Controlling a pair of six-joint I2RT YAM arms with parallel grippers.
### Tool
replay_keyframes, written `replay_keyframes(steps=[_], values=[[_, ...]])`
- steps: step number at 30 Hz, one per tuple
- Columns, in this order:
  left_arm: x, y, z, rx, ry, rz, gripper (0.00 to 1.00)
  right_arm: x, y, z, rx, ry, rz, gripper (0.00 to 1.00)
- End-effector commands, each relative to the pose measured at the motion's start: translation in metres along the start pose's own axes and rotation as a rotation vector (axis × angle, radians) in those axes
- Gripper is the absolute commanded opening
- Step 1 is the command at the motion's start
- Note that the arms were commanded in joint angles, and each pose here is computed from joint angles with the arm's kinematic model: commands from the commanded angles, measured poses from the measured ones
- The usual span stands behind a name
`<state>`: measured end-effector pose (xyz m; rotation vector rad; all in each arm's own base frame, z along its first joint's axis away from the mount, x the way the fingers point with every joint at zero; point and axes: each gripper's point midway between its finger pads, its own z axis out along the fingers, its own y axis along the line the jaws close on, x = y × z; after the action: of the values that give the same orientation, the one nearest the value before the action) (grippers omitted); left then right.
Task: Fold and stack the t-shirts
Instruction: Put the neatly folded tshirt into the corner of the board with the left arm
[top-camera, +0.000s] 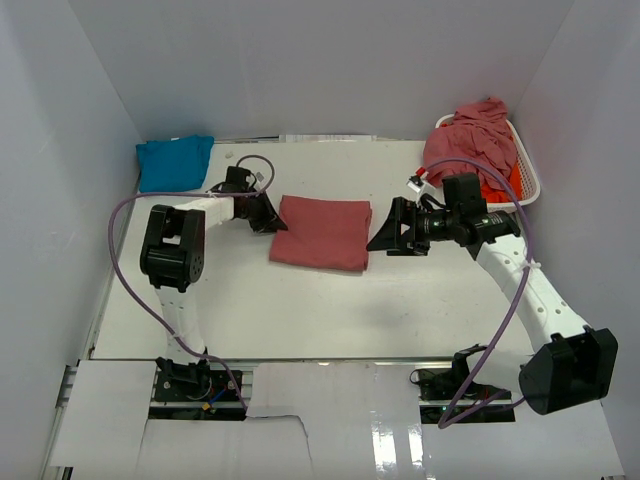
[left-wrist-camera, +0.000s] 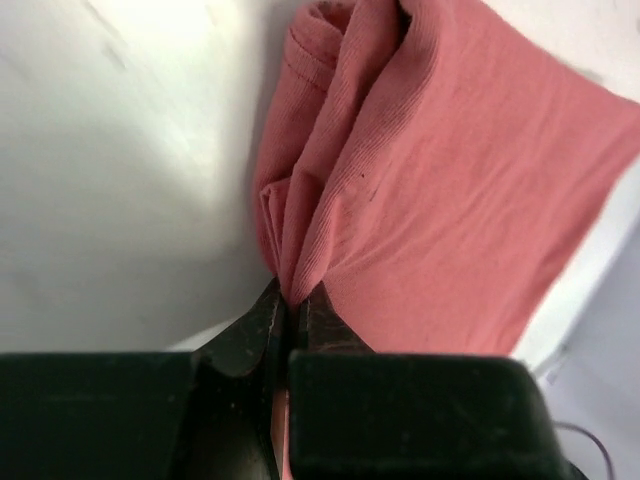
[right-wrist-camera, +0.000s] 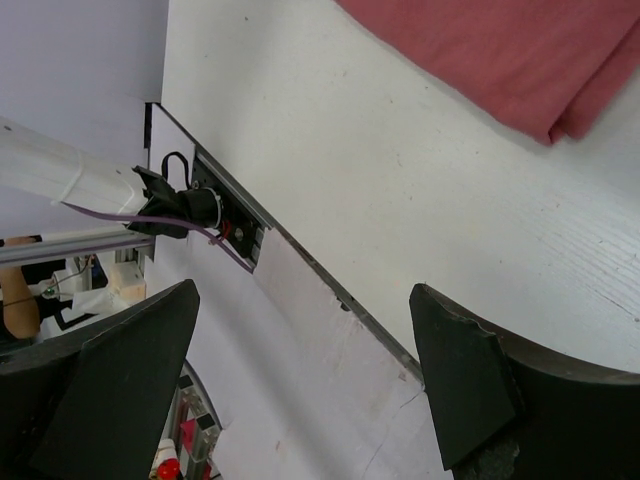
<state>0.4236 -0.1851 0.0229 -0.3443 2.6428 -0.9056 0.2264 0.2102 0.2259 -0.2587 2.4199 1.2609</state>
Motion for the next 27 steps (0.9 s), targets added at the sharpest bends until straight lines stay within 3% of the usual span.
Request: replay_keyframes(steps=[1,12,16,23,27], values=[[-0.027,0.079,-0.007,-0.342,-0.058,0.042,0.00,0.003,0.007,-0.007,-0.034,-0.017,-0.033,0.92],[-0.123,0.090,-0.022,-0.324,-0.185,0.073,0.00,0.024,0.005,-0.012,-0.030,0.013,-0.007,0.92],[-0.170,0.074,-0.037,-0.321,-0.267,0.156,0.00,0.030,0.004,-0.012,-0.030,0.028,-0.004,0.92],[-0.219,0.058,-0.055,-0.324,-0.361,0.227,0.00,0.033,0.003,-0.011,-0.028,0.052,0.006,0.92],[-0.249,0.078,-0.083,-0.343,-0.435,0.205,0.00,0.033,0.001,-0.012,-0.013,0.067,0.007,0.92]])
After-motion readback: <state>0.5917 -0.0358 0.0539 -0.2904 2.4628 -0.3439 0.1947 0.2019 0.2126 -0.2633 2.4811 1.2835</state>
